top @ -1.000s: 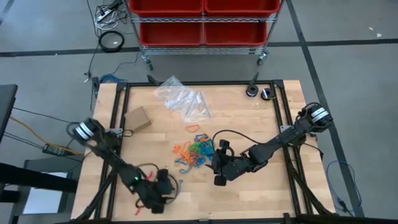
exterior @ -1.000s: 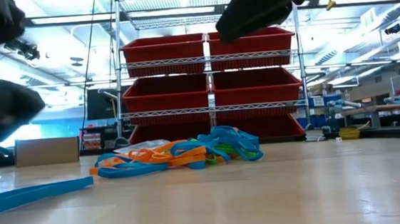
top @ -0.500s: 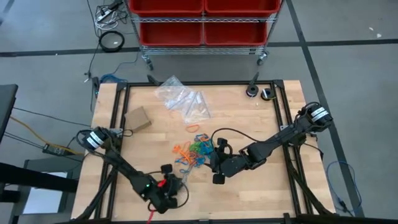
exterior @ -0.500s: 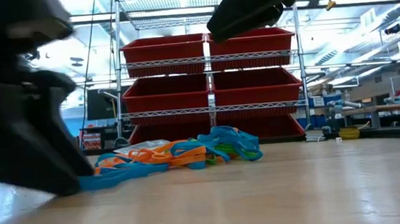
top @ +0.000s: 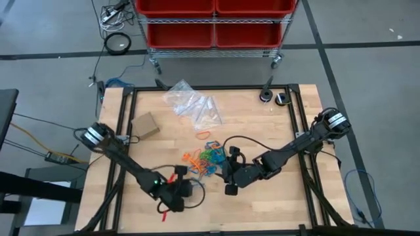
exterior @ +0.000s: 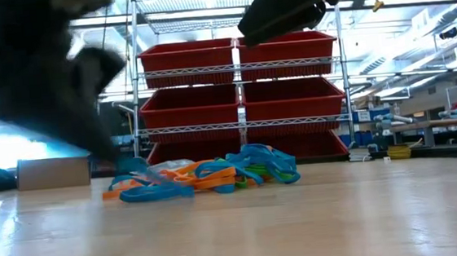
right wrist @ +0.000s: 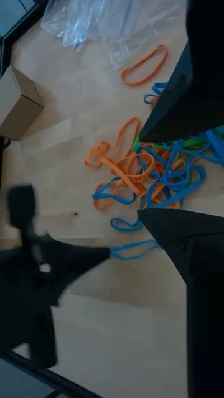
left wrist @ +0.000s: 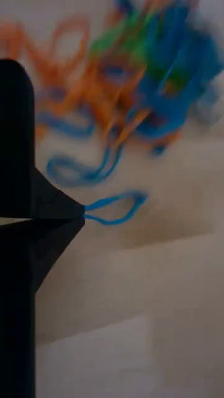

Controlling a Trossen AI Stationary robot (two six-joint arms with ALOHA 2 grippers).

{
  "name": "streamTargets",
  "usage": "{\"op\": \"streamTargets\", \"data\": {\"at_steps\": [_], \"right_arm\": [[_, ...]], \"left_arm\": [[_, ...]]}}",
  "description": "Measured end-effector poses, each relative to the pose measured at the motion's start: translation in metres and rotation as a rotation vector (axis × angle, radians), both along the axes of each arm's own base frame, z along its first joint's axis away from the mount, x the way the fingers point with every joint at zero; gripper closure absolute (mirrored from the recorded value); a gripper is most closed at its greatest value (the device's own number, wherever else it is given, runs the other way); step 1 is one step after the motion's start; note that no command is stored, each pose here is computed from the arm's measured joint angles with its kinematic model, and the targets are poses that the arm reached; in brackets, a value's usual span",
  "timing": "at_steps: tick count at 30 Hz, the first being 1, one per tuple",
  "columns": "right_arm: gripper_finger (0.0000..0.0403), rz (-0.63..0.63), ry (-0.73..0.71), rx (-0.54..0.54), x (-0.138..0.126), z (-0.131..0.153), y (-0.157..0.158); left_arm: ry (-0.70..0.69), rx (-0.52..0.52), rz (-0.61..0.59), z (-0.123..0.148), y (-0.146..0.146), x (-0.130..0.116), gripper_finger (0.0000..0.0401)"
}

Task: Sort rubber bands
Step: Prepare the rubber bands to put into the zip bags, then open the right transparent zip bag

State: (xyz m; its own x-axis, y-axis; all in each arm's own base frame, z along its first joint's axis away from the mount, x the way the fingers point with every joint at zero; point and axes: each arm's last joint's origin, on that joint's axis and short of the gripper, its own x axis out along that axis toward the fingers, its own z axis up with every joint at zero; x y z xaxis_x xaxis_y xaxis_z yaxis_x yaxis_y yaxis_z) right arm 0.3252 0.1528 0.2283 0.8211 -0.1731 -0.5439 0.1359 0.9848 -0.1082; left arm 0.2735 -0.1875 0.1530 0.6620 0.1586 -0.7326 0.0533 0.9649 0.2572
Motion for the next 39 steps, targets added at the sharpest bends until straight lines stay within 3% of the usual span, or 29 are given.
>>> {"op": "streamTargets", "data": {"at_steps": [6,13,16,20,27,32,39], "right_arm": [[0.0234,-0.01,-0.002,0.016,0.0,0.0,0.0],[0.0234,-0.008,0.01,0.016,-0.002,-0.001,0.002],[0.0234,-0.016,0.031,0.014,-0.004,-0.003,0.001],[0.0234,-0.026,0.046,0.011,-0.005,-0.004,0.001],[0.0235,-0.09,0.051,0.0,-0.007,-0.006,-0.002],[0.024,-0.192,0.093,0.02,-0.011,-0.012,-0.009],[0.0248,-0.255,0.096,0.019,-0.012,-0.013,-0.015]], "left_arm": [[0.009,0.098,0.022,0.016,0.037,0.014,0.04],[0.045,0.105,0.065,0.016,0.074,0.032,0.0397],[0.06,0.039,0.045,0.016,0.083,0.037,0.0386],[0.103,-0.078,0.002,0.014,0.091,0.04,0.0346],[0.112,-0.126,-0.003,0.014,0.09,0.04,0.0235],[0.081,-0.091,0.019,0.024,0.092,0.037,0.0189],[-0.004,0.026,0.035,0.057,0.1,0.024,0.0184]]}}
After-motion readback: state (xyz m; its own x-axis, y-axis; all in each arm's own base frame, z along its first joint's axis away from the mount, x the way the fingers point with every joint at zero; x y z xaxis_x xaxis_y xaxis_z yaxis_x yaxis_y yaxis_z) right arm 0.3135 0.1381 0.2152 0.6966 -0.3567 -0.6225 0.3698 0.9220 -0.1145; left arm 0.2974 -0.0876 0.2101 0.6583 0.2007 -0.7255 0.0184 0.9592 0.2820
